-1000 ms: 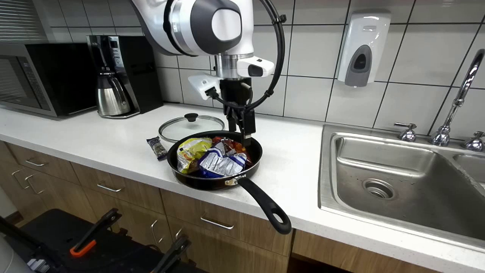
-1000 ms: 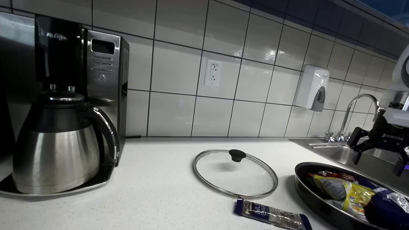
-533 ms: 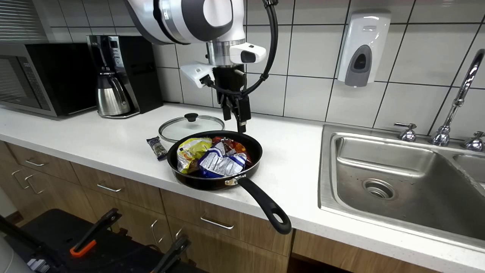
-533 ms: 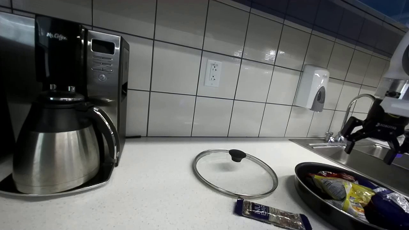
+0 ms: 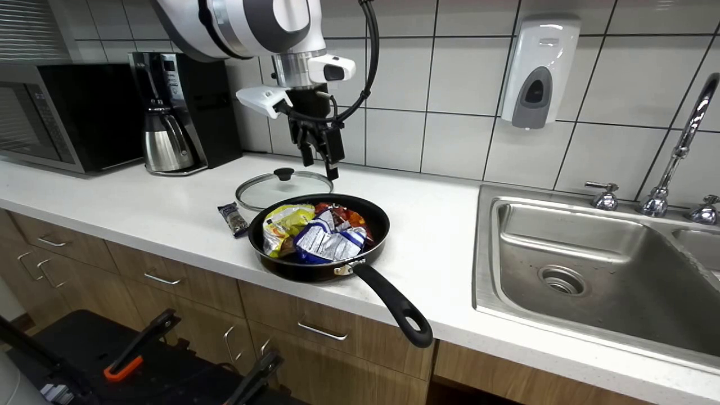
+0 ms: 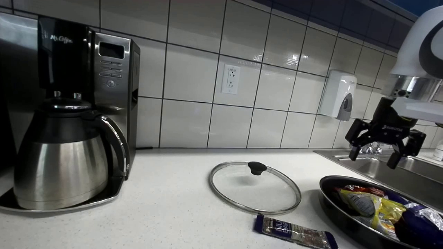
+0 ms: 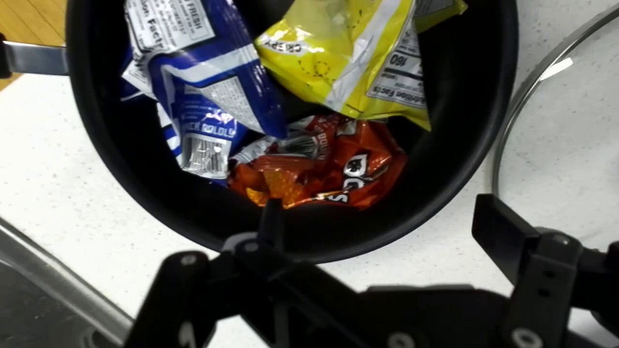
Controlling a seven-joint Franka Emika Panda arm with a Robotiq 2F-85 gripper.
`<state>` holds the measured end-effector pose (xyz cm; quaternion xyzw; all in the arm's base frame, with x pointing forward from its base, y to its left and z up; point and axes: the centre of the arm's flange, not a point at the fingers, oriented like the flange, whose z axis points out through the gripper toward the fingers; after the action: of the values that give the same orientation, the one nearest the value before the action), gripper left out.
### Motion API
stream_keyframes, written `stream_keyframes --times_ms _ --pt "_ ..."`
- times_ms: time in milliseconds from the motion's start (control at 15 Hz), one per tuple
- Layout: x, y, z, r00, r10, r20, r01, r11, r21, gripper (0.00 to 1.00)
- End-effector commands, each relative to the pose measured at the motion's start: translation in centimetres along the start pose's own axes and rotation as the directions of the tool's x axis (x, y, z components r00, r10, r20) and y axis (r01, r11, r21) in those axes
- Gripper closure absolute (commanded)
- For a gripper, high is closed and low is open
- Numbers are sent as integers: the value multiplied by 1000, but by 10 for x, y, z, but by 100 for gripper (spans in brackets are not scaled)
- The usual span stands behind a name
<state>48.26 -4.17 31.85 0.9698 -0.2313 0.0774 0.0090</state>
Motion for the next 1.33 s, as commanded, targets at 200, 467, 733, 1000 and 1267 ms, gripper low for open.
stream_keyframes --times_ms 200,467,733,1000,1267 --pt "6 -65 5 994 -111 6 111 994 2 0" --pt "9 -107 15 984 -176 14 176 984 14 0" --pt "15 -126 30 977 -213 20 213 977 5 0" --pt "5 -122 34 979 -203 17 202 979 23 0" --pt "11 -126 34 974 -227 5 227 974 -6 0"
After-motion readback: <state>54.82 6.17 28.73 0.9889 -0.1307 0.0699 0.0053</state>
